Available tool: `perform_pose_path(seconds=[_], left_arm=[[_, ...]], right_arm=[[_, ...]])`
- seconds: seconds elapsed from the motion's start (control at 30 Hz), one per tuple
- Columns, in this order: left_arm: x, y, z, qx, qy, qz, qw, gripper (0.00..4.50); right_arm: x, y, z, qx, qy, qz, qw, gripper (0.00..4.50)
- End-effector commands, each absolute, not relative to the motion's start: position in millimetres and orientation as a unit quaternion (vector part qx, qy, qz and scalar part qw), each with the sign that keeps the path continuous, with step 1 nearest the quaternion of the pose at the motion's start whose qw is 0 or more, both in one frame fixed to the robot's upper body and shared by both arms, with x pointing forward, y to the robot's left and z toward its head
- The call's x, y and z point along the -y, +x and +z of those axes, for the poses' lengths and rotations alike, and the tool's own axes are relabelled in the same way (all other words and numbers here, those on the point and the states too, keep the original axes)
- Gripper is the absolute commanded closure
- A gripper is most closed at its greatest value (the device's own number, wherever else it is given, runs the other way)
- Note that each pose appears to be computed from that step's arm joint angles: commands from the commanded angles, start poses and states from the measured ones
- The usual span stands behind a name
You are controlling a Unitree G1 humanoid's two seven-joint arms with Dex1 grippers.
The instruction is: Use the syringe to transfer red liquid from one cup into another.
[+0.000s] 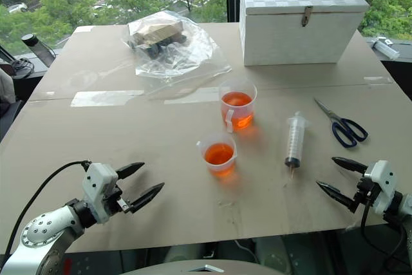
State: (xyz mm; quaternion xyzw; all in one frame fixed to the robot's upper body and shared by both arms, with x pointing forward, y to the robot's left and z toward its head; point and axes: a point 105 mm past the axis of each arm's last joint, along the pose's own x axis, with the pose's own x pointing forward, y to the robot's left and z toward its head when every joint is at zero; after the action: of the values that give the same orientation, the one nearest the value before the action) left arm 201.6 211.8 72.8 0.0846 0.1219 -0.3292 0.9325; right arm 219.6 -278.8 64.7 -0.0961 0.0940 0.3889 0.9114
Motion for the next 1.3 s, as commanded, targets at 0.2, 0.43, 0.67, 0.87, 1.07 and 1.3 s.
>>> perform_pose_path(seconds=[0.2, 0.43, 0.67, 0.87, 1.07, 1.3], left_arm=[[-210, 205, 85, -0.106, 0.099, -0.343, 0.928, 0.0], [-209, 203, 85, -0.109, 0.098, -0.344, 0.927, 0.0], [-209, 206, 89, -0.105, 0.106, -0.345, 0.927, 0.0], [-203, 214, 129, -0.072, 0.139, -0.402, 0.902, 0.0], [-183, 220, 196, -0.029, 0.166, -0.511, 0.843, 0.0], [-160, 231, 244, 0.001, 0.215, -0.571, 0.793, 0.0]], right_arm=[[277, 222, 73, -0.076, -0.106, 0.39, 0.912, 0.02], [276, 221, 72, -0.079, -0.104, 0.393, 0.91, 0.02], [271, 229, 88, -0.073, -0.104, 0.396, 0.909, 0.02], [249, 257, 136, -0.071, -0.104, 0.37, 0.92, 0.02], [229, 289, 172, -0.174, -0.019, 0.3, 0.938, 0.02], [233, 306, 167, -0.386, -0.002, 0.186, 0.903, 0.02]])
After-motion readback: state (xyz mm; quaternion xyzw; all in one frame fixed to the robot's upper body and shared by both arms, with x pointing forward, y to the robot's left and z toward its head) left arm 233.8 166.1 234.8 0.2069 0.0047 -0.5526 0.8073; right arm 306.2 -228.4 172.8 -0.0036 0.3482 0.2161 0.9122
